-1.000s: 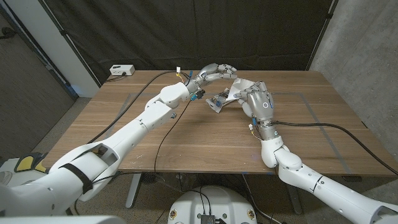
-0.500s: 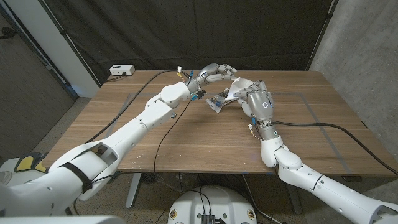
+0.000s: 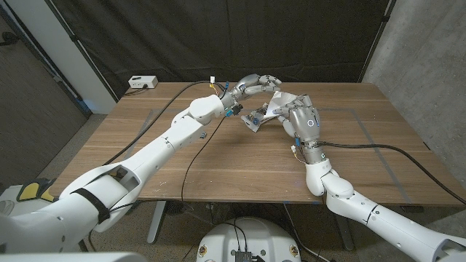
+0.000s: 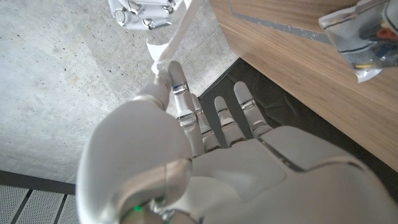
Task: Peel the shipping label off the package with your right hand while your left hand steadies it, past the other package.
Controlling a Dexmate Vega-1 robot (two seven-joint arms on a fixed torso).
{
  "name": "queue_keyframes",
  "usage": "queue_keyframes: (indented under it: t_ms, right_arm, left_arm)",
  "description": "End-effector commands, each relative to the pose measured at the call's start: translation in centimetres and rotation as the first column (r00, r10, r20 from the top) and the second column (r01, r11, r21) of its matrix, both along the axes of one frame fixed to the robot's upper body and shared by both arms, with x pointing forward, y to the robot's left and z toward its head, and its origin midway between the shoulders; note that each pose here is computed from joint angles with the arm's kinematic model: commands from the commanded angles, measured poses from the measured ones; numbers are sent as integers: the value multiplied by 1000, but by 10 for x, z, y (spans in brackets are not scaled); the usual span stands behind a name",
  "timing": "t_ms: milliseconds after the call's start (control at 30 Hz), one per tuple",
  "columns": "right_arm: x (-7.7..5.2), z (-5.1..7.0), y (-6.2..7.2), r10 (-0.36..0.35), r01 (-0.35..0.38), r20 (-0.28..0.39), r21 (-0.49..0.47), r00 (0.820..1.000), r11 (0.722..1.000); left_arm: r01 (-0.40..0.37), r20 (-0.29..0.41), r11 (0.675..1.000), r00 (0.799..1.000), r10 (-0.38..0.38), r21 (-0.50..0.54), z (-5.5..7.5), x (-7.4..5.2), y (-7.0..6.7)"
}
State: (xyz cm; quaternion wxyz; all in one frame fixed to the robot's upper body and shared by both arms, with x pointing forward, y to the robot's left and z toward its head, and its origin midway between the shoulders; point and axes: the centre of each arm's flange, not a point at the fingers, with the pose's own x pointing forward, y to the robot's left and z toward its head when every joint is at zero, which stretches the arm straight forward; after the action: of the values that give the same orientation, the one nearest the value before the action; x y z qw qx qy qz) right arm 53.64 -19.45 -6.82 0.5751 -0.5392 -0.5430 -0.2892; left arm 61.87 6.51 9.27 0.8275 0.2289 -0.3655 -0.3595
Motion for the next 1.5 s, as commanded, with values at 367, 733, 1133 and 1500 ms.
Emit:
queue_keyframes:
  t_ms: [367, 733, 1133, 1500]
  right_arm:
    - [1, 1, -4, -6, 6, 8, 16, 1000, 1000]
    - [0, -1, -4, 0, 0, 12, 21, 1000, 1000]
    - [-4, -2, -4, 7, -7, 12, 22, 1000, 1000]
    - [-2, -3, -5, 15, -15, 6, 24, 1000, 1000]
  left_arm:
    - [6, 3, 999, 1000, -6, 49, -1, -6, 9]
    - [-72, 40, 996, 997, 70, 45, -2, -9, 14]
    - [-102, 75, 995, 992, 103, -21, -3, -11, 1]
    - [-20, 49, 1000, 999, 21, -23, -6, -10, -17]
